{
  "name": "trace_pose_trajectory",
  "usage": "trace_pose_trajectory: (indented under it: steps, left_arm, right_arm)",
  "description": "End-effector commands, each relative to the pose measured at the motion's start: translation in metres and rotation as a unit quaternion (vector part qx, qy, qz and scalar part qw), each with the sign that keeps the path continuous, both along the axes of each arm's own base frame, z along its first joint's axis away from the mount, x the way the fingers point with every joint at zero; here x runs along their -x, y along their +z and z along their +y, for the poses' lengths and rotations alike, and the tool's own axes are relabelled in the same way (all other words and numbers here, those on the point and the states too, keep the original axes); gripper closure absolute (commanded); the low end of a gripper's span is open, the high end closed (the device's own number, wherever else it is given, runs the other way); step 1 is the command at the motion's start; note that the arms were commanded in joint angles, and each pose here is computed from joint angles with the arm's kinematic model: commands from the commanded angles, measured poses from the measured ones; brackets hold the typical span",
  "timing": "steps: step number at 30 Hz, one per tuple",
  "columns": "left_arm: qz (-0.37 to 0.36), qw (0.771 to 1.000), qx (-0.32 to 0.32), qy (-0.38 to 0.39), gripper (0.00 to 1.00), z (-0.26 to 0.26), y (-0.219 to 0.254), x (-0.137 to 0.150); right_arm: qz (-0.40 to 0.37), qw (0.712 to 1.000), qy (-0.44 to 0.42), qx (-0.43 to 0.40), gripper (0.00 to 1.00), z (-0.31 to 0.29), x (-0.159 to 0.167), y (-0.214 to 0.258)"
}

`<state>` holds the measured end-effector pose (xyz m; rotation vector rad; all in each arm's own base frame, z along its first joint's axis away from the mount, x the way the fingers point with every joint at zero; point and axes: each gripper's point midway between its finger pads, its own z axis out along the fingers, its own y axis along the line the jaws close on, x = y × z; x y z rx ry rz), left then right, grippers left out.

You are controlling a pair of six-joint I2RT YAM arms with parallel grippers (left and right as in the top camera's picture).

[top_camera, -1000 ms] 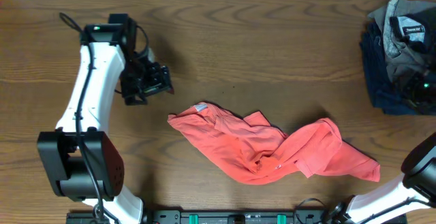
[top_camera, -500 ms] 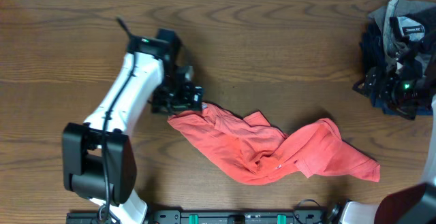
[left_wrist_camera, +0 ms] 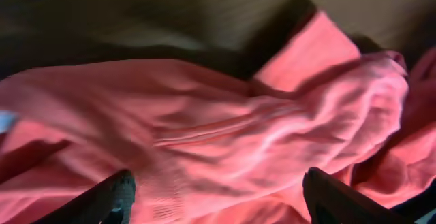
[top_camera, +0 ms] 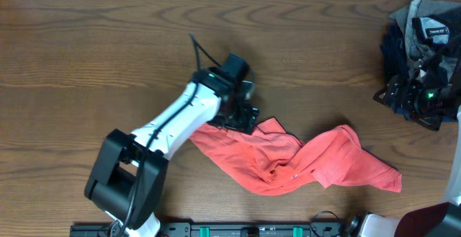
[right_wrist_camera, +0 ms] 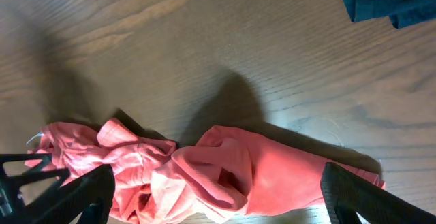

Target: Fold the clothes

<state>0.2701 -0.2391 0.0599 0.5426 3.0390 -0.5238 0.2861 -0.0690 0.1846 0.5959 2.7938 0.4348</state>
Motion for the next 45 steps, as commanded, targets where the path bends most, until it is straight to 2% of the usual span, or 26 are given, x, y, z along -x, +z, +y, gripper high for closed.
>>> trace_pose_trajectory:
  steps: [1,15,17,18,19,20,22,27,30,34,37,39,40,42,43,45]
  left_arm:
    - [-0.016,0.999,-0.042,0.012,0.20,0.002,-0.007,0.001]
    - [0.015,0.997,-0.079,0.017,0.20,0.004,-0.032,0.012]
    - [0.012,0.997,-0.076,0.018,0.32,0.003,-0.032,0.010]
    - [0.007,0.997,-0.072,0.018,0.46,0.001,-0.032,0.007]
    - [0.002,0.998,-0.068,0.018,0.65,-0.001,-0.031,0.005]
    - [-0.003,0.998,-0.065,0.019,0.91,-0.002,-0.029,0.002]
    - [-0.017,0.997,-0.068,0.025,0.94,-0.001,-0.025,-0.007]
    - [-0.065,0.993,-0.051,0.079,0.94,0.012,0.008,-0.059]
    - [-0.102,0.986,-0.028,0.128,0.94,0.030,0.039,-0.101]
    - [-0.182,0.957,0.010,0.225,0.94,0.075,0.096,-0.173]
    - [-0.230,0.928,0.032,0.290,0.94,0.119,0.126,-0.212]
    - [-0.236,0.910,0.037,0.338,0.94,0.149,0.131,-0.224]
    - [-0.227,0.899,0.037,0.373,0.89,0.169,0.130,-0.226]
    - [-0.200,0.884,0.037,0.420,0.47,0.194,0.122,-0.223]
    - [-0.184,0.885,0.036,0.427,0.29,0.200,0.117,-0.218]
    - [-0.153,0.888,0.020,0.433,0.19,0.209,0.108,-0.203]
  right_arm:
    - [-0.010,1.000,0.009,0.006,0.05,0.002,-0.002,0.006]
    - [-0.010,1.000,0.009,0.006,0.04,0.002,-0.002,0.006]
    - [-0.010,1.000,0.009,0.006,0.04,0.002,-0.002,0.006]
    - [-0.011,1.000,0.009,0.006,0.04,0.001,-0.002,0.006]
    - [-0.011,1.000,0.009,0.006,0.04,0.001,-0.003,0.006]
    - [-0.011,1.000,0.009,0.006,0.04,0.001,-0.003,0.006]
    - [-0.011,1.000,0.009,0.006,0.04,0.001,-0.003,0.006]
    - [-0.011,1.000,0.009,0.007,0.04,0.001,-0.003,0.006]
    - [-0.011,1.000,0.009,0.007,0.04,0.001,-0.003,0.006]
    - [-0.012,1.000,0.009,0.007,0.04,0.001,-0.003,0.006]
    - [-0.012,1.000,0.009,0.007,0.03,0.001,-0.003,0.006]
    - [-0.011,1.000,0.009,0.007,0.03,0.001,-0.003,0.006]
    - [-0.010,1.000,0.009,0.007,0.03,0.001,-0.003,0.006]
    - [-0.008,1.000,0.009,0.009,0.03,0.001,-0.002,0.005]
    - [-0.007,1.000,0.008,0.009,0.03,0.000,-0.001,0.005]
    - [-0.007,1.000,0.008,0.009,0.03,0.001,-0.001,0.005]
